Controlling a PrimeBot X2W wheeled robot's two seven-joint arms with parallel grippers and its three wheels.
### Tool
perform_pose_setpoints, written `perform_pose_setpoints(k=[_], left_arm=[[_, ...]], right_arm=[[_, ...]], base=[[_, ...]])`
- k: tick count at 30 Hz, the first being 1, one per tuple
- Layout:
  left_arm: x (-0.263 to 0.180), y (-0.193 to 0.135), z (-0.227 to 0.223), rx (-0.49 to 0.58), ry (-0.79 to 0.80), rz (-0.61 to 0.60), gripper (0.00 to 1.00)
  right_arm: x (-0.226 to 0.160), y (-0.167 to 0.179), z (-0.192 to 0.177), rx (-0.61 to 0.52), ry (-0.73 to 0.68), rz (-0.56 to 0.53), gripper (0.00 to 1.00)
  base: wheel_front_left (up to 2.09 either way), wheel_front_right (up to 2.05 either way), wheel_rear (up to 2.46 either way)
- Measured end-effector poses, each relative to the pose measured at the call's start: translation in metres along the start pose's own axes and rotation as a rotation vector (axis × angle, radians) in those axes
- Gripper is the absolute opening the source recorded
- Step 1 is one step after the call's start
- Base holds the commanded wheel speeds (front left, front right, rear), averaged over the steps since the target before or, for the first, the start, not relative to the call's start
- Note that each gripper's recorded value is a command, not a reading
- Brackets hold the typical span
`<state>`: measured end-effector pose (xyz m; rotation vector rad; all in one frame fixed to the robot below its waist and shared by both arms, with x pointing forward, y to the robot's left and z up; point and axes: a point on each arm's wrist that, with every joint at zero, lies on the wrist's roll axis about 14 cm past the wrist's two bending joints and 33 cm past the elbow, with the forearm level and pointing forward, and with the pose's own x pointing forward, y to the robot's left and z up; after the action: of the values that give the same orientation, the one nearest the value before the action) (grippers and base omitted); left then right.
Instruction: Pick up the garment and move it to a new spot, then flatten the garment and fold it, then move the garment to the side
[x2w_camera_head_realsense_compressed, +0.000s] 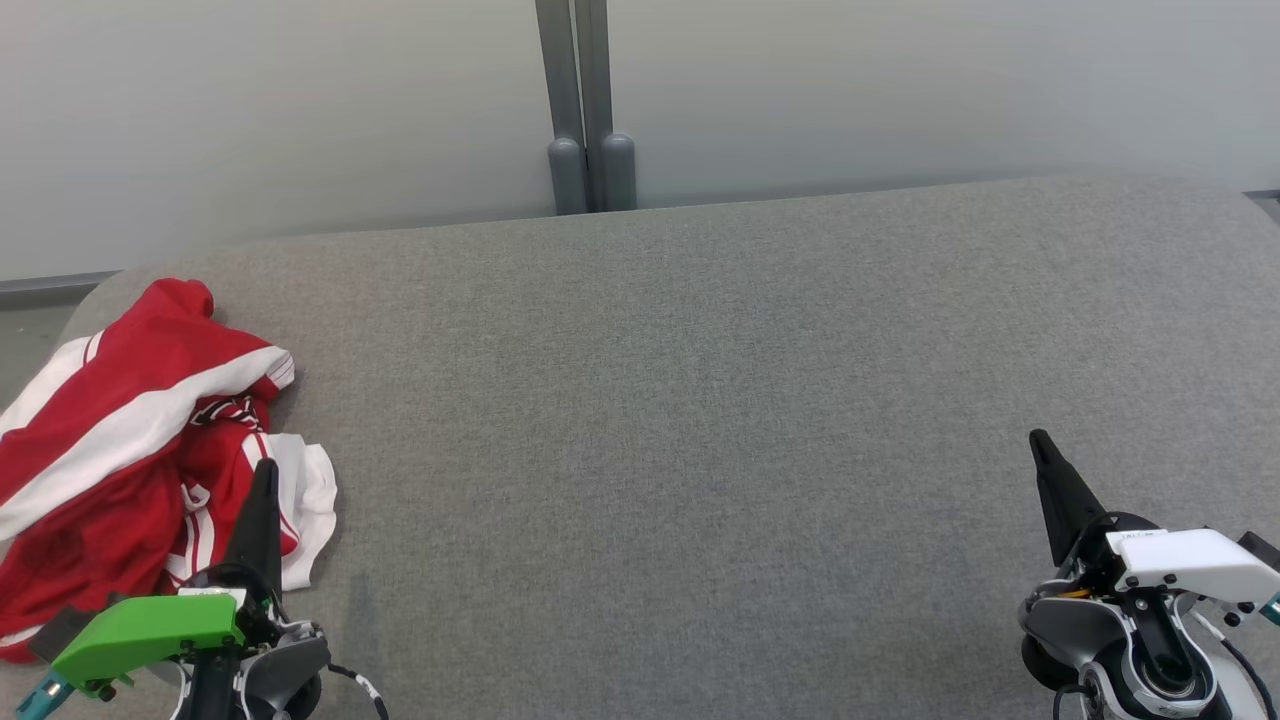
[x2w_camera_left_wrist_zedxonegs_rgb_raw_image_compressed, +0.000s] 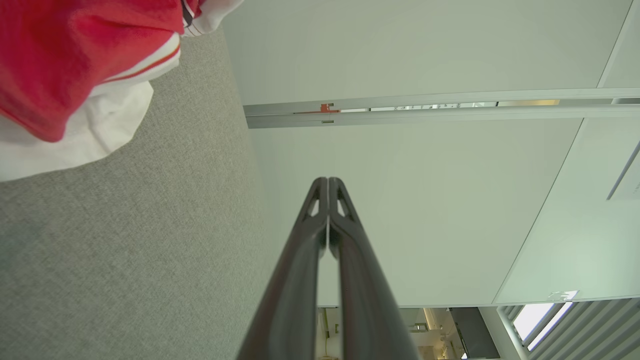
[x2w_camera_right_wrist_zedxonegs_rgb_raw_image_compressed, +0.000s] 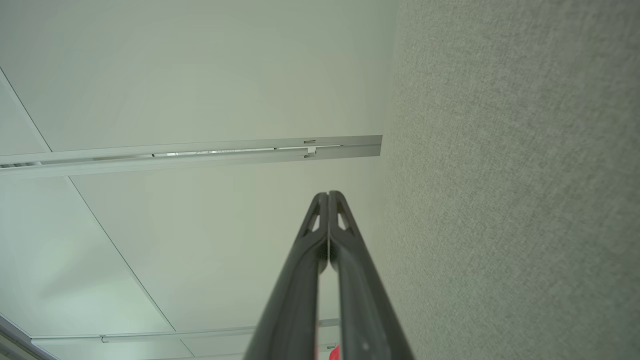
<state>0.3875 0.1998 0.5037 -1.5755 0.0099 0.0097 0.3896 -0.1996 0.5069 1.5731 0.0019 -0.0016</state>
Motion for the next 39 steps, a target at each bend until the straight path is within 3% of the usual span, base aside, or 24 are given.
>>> perform_pose_setpoints(k=[39], left_arm=[[0.0000,0.0000,0.0000,0.000,0.000,0.000,0.00]], right_arm=[[0.0000,-0.0001,0.0000,0.000,0.000,0.000,0.00]], base=[[0.00,0.00,0.00]])
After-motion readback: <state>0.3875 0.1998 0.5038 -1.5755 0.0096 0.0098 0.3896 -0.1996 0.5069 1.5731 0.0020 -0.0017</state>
